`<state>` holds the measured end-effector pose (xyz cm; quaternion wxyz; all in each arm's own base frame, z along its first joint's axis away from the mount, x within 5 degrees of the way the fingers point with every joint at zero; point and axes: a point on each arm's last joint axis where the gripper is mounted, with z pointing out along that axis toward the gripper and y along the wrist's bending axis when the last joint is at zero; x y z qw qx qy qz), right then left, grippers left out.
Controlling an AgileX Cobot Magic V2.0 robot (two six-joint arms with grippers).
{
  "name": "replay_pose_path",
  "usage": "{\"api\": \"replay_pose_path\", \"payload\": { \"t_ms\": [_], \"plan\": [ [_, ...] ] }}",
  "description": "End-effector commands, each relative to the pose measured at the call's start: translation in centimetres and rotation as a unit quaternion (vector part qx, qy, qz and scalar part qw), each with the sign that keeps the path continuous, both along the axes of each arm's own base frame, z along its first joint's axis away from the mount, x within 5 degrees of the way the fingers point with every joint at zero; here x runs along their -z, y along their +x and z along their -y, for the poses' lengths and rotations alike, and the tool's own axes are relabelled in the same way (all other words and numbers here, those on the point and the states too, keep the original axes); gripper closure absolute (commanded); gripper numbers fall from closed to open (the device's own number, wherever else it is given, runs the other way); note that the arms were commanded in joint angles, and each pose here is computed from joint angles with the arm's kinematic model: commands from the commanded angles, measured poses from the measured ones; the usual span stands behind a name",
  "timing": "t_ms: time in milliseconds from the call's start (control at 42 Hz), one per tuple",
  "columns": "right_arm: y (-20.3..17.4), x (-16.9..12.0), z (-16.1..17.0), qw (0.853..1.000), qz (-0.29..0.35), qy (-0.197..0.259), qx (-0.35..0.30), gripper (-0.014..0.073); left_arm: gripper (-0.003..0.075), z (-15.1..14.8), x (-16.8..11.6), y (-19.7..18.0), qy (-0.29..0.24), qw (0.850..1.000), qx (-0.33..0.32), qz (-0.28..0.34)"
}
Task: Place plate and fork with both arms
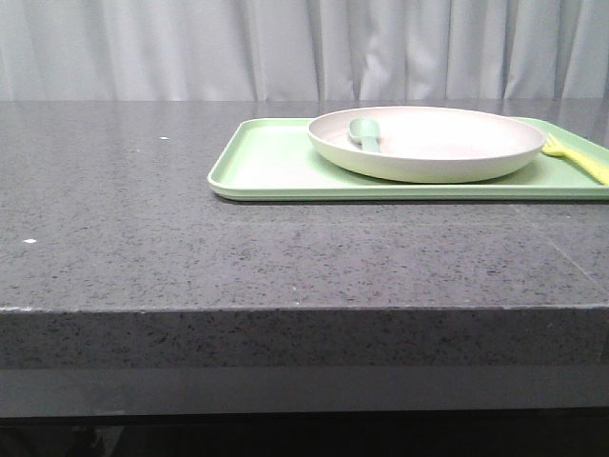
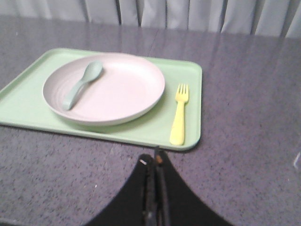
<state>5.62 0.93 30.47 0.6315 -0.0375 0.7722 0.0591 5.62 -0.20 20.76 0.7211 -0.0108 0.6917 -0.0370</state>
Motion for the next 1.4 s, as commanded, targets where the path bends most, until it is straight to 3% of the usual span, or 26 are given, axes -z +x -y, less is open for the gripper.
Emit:
{"api": "replay_pose_path", "payload": {
  "t_ms": [0,143,452,1379],
  "plan": [
    [-0.3,0.6,0.3,0.993,0.119,0.005,0.015,0.0663,0.0739,0.0,-0.6,-0.2,-0.006,0.999,0.002,0.044],
    [-0.6,4.4,0.4,0.984,0.174,0.011,0.024,0.0663,0.0739,0.0,-0.6,-0.2,-0.006,0.999,0.002,0.044],
    [-0.2,9.3,0.8,0.983,0.172,0.006,0.056,0.0663,0.0739,0.0,-0.6,-0.2,-0.006,0.999,0.002,0.044],
    [-0.2,9.4,0.9,0.984,0.164,0.004,0.064,0.0663,0.0739,0.0,-0.6,-0.2,-0.006,0.999,0.002,0.044]
  ]
}}
